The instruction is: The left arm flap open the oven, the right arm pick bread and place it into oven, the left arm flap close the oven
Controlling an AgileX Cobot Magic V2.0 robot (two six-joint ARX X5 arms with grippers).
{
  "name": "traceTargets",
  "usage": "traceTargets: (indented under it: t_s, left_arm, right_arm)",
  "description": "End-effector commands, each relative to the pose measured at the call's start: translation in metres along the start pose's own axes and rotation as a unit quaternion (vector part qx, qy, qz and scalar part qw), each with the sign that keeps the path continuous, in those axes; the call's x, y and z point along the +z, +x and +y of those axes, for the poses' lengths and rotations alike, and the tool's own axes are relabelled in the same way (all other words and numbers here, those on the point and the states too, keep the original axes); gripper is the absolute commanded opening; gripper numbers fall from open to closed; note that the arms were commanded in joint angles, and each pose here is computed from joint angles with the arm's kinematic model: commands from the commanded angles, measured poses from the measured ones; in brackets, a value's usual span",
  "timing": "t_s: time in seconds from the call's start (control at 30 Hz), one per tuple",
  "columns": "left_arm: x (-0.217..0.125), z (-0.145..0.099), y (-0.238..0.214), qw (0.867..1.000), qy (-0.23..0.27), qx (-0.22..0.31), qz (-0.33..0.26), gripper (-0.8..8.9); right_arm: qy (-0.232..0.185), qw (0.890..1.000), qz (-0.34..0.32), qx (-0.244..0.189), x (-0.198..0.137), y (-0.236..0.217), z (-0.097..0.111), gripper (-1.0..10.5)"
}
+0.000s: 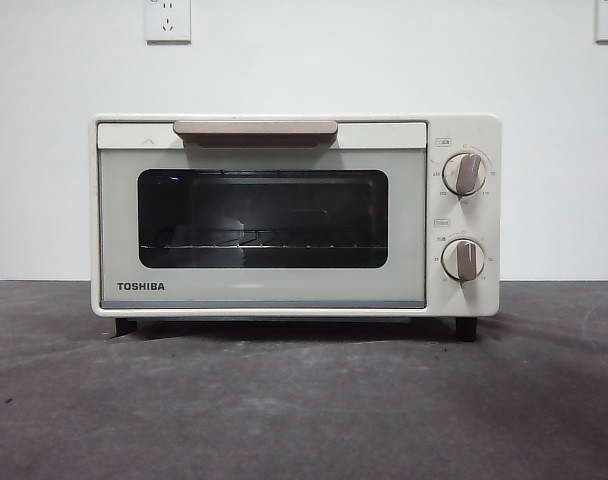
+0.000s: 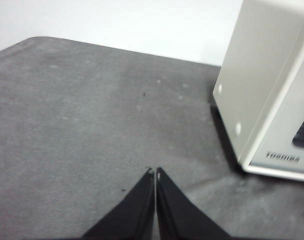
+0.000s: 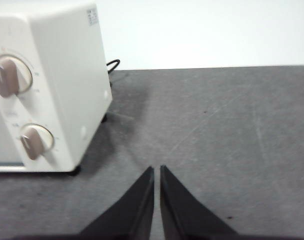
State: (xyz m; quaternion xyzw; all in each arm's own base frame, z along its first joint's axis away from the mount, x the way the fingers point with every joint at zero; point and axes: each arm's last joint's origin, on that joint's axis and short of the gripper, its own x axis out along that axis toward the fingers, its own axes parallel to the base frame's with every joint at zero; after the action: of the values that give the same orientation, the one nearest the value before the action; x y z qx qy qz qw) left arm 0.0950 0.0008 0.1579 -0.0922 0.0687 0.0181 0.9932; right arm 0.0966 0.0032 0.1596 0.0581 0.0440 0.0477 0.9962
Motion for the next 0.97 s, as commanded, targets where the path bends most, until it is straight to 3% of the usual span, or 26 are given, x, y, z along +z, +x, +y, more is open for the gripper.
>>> traceTargets:
  t_s: [0.03,0.27,0.57,0.77,0.97]
  left_arm:
    - [-0.004,0.001,0.002,0.999,-0.046,-0.001,-0.003,0.1]
    - [0.008,-0.002,-0.002,0.999,-0.049,-0.013,-0.015,0.11]
    - [0.044,-0.012,-0.008,0.988,-0.143,-0.054,-0.004,0.11]
    - [0.08,-0.028,-0.008,0.982,-0.142,-0.115,0.037,0.11]
    - [0.129,-0.048,-0.008,0.979,-0.1,-0.164,0.068,0.11]
  right_arm:
    - [0.061,0.998,-0.002,0.006,-0.001,0.0,0.0,0.2]
    - [0.115,0.993,-0.017,0.012,0.007,-0.002,0.001,0.1]
    - [0.15,0.988,-0.012,0.025,0.049,-0.016,0.008,0.1]
    - [0.153,0.984,0.028,0.081,0.082,-0.02,0.016,0.1]
    - [0.146,0.977,0.054,0.146,0.124,-0.016,0.024,0.1]
